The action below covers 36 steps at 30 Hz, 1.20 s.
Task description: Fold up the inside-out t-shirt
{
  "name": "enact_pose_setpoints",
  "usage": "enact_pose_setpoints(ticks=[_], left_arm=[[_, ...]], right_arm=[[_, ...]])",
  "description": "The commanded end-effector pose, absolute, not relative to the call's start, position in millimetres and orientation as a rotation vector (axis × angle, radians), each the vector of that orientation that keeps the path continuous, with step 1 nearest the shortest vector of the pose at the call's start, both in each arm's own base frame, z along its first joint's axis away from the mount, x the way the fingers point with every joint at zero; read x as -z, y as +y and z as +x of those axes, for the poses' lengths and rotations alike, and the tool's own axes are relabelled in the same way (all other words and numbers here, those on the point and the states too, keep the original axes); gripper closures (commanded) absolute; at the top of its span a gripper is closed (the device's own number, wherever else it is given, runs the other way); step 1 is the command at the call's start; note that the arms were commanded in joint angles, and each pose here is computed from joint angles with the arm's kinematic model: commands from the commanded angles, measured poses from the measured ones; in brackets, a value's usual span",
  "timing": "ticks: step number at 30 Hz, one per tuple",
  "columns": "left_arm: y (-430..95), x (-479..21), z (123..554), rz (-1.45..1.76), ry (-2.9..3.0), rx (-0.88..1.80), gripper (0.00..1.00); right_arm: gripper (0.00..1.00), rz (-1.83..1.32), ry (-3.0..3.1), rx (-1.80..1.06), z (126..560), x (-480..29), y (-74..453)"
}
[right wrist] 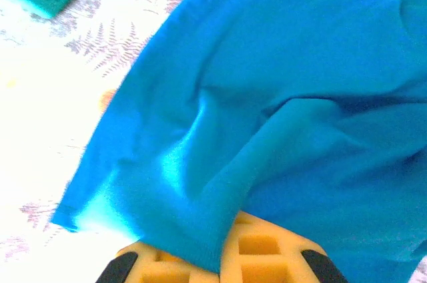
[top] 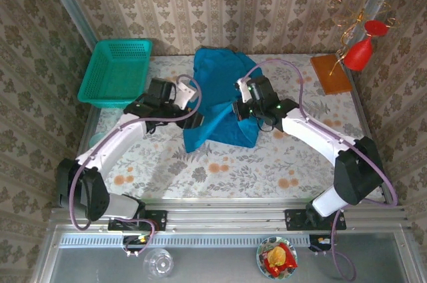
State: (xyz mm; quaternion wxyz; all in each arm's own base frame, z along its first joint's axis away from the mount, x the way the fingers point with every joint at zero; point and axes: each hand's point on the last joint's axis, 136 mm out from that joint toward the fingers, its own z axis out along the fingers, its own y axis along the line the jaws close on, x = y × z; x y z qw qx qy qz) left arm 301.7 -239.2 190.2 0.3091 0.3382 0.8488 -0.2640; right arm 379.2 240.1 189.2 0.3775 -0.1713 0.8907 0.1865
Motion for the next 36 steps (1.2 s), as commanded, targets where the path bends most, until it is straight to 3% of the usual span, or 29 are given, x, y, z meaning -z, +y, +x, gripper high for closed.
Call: enact_pose_setpoints(ticks=[1,7,17,19,23,26,33,36], left_arm=[[-263,-199,306,0.970,2.112,0.697,0.37],[-300,-201,306,1.048,2.030,0.750,0.31],[-293,-144,338,1.016,2.154,0.471,0.31],[-288,-137,343,1.004,2.178,0.430,0.37],[-285,-145,348,0.992,2.172,0.448,0.78],[-292,-167,351,1.002,2.129,0.510,0.97],[-306,-217,356,1.018,2.122,0.591,1.00],[-310,-227,354,1.038,2.138,0.619,1.00]], right_arm=[[1.00,-0.366,2.317,-0.631,366,-211,249],[1.00,-0.284,2.325,-0.735,366,-230,257],[1.00,-0.195,2.278,-0.752,370,-260,246],[1.00,-0.181,2.271,-0.729,372,-264,239],[1.00,-0.125,2.296,-0.609,377,-259,211],[0.98,-0.057,2.353,-0.530,381,-239,189],[0.75,0.046,2.472,-0.498,359,-188,168],[0.71,0.022,2.448,-0.542,339,-188,179]])
